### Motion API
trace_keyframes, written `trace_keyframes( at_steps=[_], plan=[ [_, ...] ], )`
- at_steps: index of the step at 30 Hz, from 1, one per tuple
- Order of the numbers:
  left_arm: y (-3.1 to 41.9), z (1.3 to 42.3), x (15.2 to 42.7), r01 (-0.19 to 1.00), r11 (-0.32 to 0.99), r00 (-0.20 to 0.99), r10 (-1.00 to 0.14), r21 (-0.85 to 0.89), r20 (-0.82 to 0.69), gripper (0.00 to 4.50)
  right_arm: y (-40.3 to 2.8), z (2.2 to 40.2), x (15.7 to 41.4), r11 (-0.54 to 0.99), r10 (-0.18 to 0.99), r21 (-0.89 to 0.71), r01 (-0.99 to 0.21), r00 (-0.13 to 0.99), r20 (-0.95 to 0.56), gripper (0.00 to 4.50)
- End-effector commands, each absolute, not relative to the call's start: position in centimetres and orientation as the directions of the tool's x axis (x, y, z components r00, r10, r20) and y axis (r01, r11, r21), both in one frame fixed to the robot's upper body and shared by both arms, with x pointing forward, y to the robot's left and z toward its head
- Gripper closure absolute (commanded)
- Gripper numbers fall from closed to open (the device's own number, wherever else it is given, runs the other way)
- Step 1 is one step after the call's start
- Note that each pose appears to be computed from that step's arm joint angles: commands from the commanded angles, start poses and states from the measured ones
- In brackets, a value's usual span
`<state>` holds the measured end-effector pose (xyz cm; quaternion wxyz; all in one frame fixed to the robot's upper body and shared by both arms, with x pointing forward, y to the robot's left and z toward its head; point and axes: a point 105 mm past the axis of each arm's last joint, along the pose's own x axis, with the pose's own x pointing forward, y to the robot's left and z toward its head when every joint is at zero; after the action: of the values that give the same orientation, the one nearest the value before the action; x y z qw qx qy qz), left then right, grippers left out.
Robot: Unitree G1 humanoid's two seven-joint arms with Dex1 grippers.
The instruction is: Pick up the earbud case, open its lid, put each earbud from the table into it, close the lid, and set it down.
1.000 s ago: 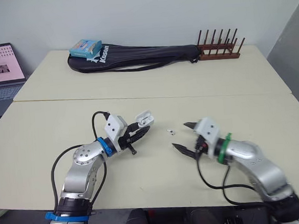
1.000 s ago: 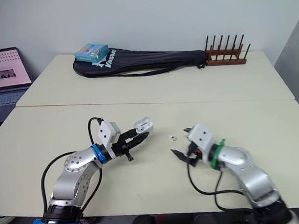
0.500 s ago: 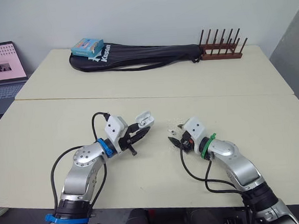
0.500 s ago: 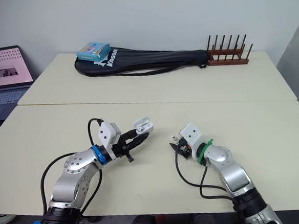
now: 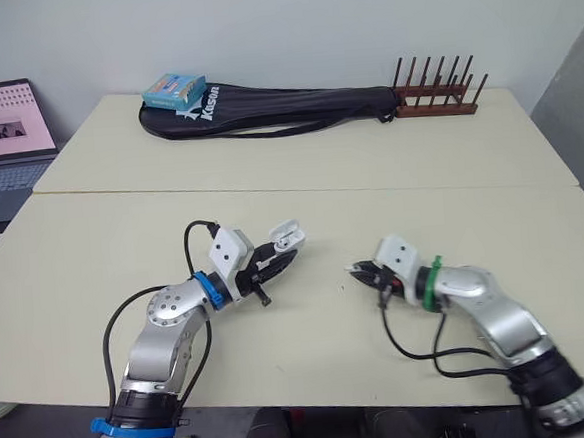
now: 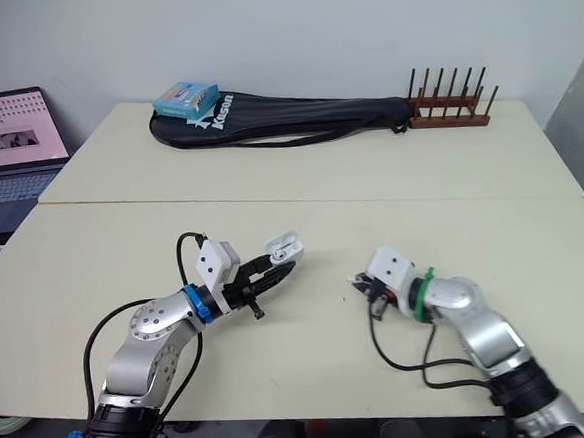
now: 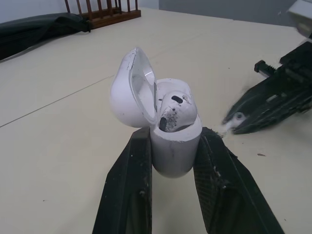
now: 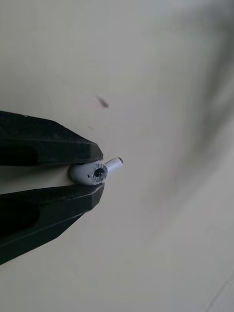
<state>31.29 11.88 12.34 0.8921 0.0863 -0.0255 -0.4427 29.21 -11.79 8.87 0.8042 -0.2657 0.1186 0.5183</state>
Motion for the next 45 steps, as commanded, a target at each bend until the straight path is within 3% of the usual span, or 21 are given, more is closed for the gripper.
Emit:
trace_keyframes(
  at_steps=[1, 6, 12, 15, 20, 21, 24, 29, 34, 37, 40, 44, 45],
  plan=[
    [11.0, 13.4, 30.4, 0.797, 0.568, 0.579, -0.815, 0.207, 0.008, 3.71, -14.1, 10.6, 26.8, 0.051, 0.803, -0.343, -0.938, 0.242, -0.544, 4.28],
    [10.4, 13.0, 29.9, 0.808, 0.557, 0.567, -0.824, 0.192, 0.005, 3.71, -18.8, 10.3, 25.4, -0.280, 0.684, -0.328, -0.902, 0.053, -0.728, 4.28],
    [10.0, 12.9, 29.3, 0.815, 0.549, 0.558, -0.830, 0.184, 0.002, 3.71, -19.9, 9.8, 25.6, -0.388, 0.629, -0.241, -0.890, -0.065, -0.774, 4.28],
    [10.0, 12.9, 29.3, 0.815, 0.551, 0.560, -0.828, 0.182, 0.000, 3.71, -20.2, 9.4, 26.1, -0.378, 0.621, -0.225, -0.898, -0.066, -0.781, 4.28],
    [10.0, 12.8, 29.0, 0.815, 0.551, 0.561, -0.828, 0.177, -0.006, 3.71, -20.5, 9.2, 26.6, -0.382, 0.616, -0.269, -0.884, -0.026, -0.788, 2.64],
    [10.0, 12.8, 29.0, 0.816, 0.550, 0.560, -0.829, 0.175, -0.007, 3.71, -20.5, 9.4, 26.6, -0.372, 0.623, -0.279, -0.885, -0.015, -0.782, 2.60],
    [9.9, 12.6, 28.9, 0.820, 0.546, 0.556, -0.831, 0.171, -0.012, 3.71, -20.8, 10.7, 26.8, -0.320, 0.645, -0.321, -0.892, 0.044, -0.763, 2.60],
    [9.8, 12.6, 29.0, 0.826, 0.539, 0.549, -0.836, 0.165, -0.015, 3.71, -21.6, 14.3, 26.3, -0.107, 0.710, -0.390, -0.915, 0.204, -0.674, 2.60],
    [9.7, 12.4, 29.1, 0.836, 0.525, 0.534, -0.845, 0.157, -0.018, 3.71, -21.9, 15.4, 23.7, 0.100, 0.734, -0.276, -0.956, 0.258, -0.628, 2.60],
    [9.3, 12.4, 29.2, 0.844, 0.514, 0.522, -0.853, 0.156, -0.017, 3.71, -22.0, 15.2, 23.3, 0.262, 0.734, -0.233, -0.937, 0.350, -0.582, 2.60],
    [9.2, 12.4, 29.4, 0.846, 0.510, 0.519, -0.855, 0.157, -0.015, 3.71, -22.0, 14.4, 23.9, 0.397, 0.700, -0.218, -0.892, 0.448, -0.556, 2.00],
    [8.9, 12.4, 29.4, 0.849, 0.503, 0.512, -0.859, 0.158, -0.013, 3.71, -22.3, 13.0, 25.2, 0.499, 0.623, -0.257, -0.828, 0.549, -0.557, 0.62],
    [8.9, 12.4, 29.4, 0.849, 0.503, 0.511, -0.859, 0.159, -0.012, 3.71, -22.3, 12.9, 25.2, 0.504, 0.621, -0.258, -0.825, 0.553, -0.556, 0.59]
  ],
)
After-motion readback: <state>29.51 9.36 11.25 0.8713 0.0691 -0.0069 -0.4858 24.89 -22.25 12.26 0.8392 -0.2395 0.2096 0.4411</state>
